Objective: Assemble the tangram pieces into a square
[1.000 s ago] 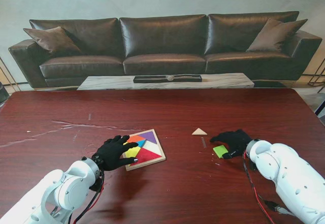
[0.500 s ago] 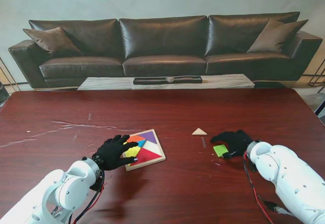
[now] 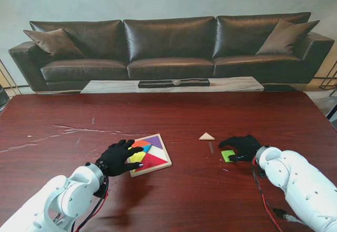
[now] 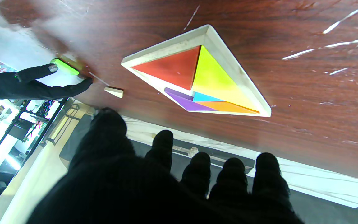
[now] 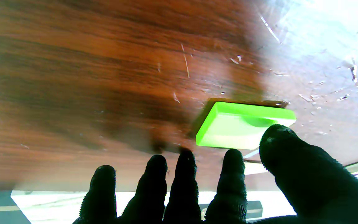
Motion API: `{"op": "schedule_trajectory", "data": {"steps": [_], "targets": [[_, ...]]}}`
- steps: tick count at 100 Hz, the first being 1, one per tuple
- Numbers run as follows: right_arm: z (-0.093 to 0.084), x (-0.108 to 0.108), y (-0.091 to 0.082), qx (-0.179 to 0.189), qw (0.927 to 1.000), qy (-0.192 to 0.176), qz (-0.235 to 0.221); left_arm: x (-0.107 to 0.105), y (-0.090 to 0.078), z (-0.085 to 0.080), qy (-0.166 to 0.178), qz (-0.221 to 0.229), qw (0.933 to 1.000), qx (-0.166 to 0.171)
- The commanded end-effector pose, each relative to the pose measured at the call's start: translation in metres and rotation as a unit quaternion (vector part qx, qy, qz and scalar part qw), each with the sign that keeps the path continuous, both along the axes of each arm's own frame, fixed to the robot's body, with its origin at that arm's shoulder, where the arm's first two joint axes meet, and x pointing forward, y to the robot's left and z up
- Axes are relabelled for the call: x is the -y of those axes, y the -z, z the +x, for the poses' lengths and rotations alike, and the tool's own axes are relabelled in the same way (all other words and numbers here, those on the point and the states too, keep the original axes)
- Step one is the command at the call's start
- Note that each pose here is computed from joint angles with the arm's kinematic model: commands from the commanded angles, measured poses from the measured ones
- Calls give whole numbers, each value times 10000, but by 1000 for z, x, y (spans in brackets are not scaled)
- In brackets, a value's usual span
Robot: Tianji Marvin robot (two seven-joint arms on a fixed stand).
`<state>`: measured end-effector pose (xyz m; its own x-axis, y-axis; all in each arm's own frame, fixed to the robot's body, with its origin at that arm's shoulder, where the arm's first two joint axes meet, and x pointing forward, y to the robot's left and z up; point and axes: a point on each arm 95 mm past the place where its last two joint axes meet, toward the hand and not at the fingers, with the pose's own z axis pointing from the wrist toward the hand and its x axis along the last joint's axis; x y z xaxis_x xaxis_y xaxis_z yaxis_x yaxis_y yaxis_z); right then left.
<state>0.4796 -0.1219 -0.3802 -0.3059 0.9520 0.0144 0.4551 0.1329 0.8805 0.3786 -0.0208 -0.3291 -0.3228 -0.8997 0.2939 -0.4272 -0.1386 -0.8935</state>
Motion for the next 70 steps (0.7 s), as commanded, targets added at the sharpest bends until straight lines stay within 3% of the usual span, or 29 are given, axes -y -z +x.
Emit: {"op": "schedule_trajectory", "data": {"steps": [1,70], "targets": [[-6,-2,12,-157,9998,-44,-94,2,0,-1,10,-17,10000,1],[-15,-2,24,-136,9994,-198,-266,0,1,0,-28,-50,10000,-23]]}}
